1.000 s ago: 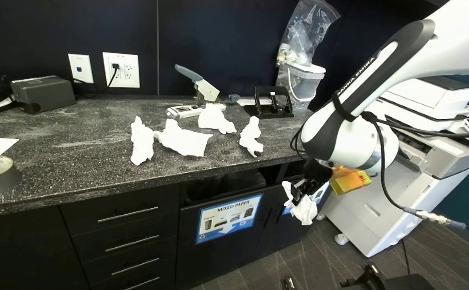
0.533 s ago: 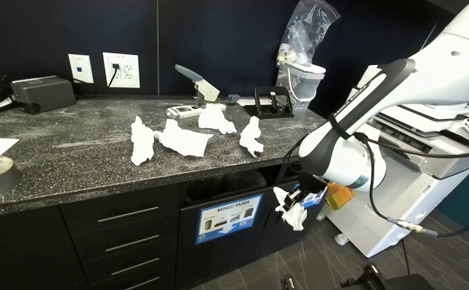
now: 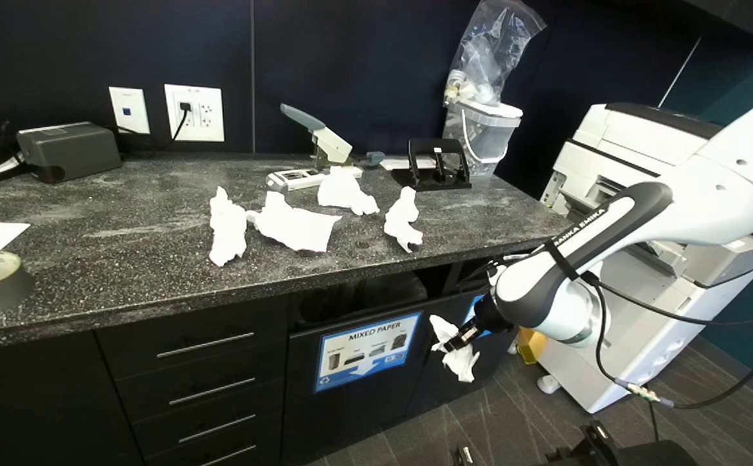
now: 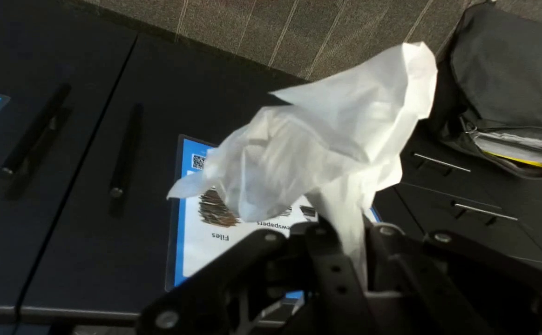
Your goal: Put the tissues into the rubbish bin.
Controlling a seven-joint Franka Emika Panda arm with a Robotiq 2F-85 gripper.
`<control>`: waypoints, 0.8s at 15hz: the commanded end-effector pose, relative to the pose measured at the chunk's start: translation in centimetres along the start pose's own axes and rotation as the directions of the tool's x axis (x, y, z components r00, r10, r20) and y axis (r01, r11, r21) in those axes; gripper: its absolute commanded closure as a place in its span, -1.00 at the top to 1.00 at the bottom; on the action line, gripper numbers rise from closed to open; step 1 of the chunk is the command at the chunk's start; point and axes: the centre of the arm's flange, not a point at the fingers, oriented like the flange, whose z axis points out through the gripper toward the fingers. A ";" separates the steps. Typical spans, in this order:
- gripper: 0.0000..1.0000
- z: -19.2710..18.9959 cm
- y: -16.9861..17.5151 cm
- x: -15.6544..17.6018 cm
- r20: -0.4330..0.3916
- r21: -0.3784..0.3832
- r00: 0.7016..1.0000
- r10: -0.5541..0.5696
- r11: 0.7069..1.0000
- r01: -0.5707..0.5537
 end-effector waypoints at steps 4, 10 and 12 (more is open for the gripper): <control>-0.96 3.4 2.3 4.1 -0.244 0.069 0.968 0.059 0.997 -0.043; -0.96 6.1 2.9 6.5 -0.381 0.100 0.901 0.208 0.978 -0.184; -0.95 7.1 3.4 7.2 -0.423 0.109 0.865 0.268 0.963 -0.245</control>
